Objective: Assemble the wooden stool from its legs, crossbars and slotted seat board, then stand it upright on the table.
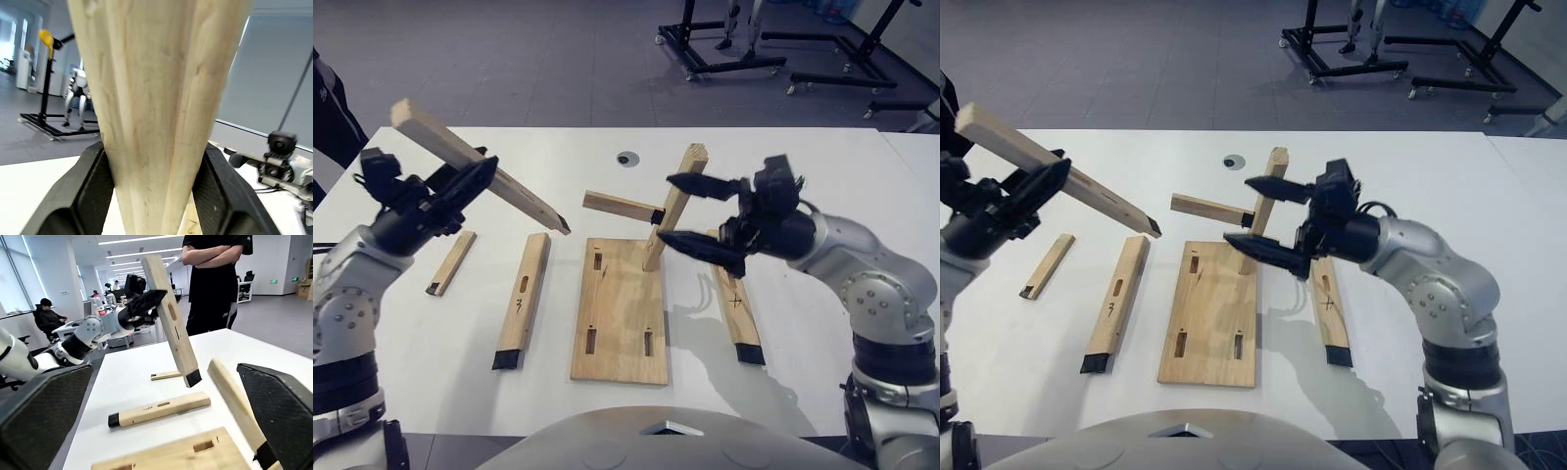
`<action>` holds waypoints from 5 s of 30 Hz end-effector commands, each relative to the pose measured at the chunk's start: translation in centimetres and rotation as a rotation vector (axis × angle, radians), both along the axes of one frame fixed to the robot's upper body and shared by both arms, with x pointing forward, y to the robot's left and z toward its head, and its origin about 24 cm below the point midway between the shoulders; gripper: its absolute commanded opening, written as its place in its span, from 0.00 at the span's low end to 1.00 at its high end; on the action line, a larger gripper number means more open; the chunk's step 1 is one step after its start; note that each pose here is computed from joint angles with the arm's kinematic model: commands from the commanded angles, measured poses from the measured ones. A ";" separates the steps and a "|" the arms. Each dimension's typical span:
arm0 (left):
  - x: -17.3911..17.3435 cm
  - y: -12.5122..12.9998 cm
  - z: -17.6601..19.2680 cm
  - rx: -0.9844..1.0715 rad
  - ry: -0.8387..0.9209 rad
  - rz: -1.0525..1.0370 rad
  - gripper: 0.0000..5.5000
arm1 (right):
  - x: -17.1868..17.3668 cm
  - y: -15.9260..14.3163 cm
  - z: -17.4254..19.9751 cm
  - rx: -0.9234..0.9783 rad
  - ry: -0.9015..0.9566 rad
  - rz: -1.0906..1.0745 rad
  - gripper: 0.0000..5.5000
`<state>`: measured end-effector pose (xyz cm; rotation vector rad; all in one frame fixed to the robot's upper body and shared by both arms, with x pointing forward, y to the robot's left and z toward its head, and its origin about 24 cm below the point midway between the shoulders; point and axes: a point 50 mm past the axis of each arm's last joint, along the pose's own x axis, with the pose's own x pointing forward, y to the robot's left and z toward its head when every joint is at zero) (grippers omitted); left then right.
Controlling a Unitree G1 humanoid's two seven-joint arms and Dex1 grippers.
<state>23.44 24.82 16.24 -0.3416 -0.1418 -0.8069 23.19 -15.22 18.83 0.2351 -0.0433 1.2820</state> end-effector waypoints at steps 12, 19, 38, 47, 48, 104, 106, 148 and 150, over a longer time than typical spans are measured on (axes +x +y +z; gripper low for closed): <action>2.6 -3.6 -2.9 0.233 -0.284 -0.067 0.39 | 6.3 -1.4 6.5 0.269 -0.175 -0.315 0.98; 3.1 -2.8 -2.6 0.126 -0.264 -0.229 0.39 | 6.6 -0.3 6.0 0.212 -0.193 -0.287 0.98; 2.7 -4.4 -5.0 0.193 -0.147 -0.444 0.39 | 6.7 -0.3 6.2 0.196 -0.213 -0.258 0.98; 2.2 -4.6 -5.5 0.220 -0.042 -0.549 0.39 | 6.7 -0.5 5.9 0.170 -0.199 -0.250 0.98; 2.2 -4.7 -5.7 0.216 -0.034 -0.546 0.39 | 6.4 -0.6 5.7 0.149 -0.194 -0.222 0.98; 5.2 -6.8 -8.6 0.224 0.179 -0.689 0.39 | 8.7 0.3 3.9 -0.144 -0.338 -0.322 0.98; 5.2 -6.8 -8.6 0.226 0.179 -0.690 0.39 | 8.5 0.0 5.3 -0.094 -0.364 -0.347 0.98; 5.0 -6.0 -10.5 0.264 0.273 -0.686 0.39 | 3.1 8.9 -1.1 -0.838 -0.664 -0.361 0.98; 5.1 -6.0 -10.5 0.267 0.274 -0.687 0.39 | 3.2 8.7 -1.7 -0.906 -0.670 -0.322 0.98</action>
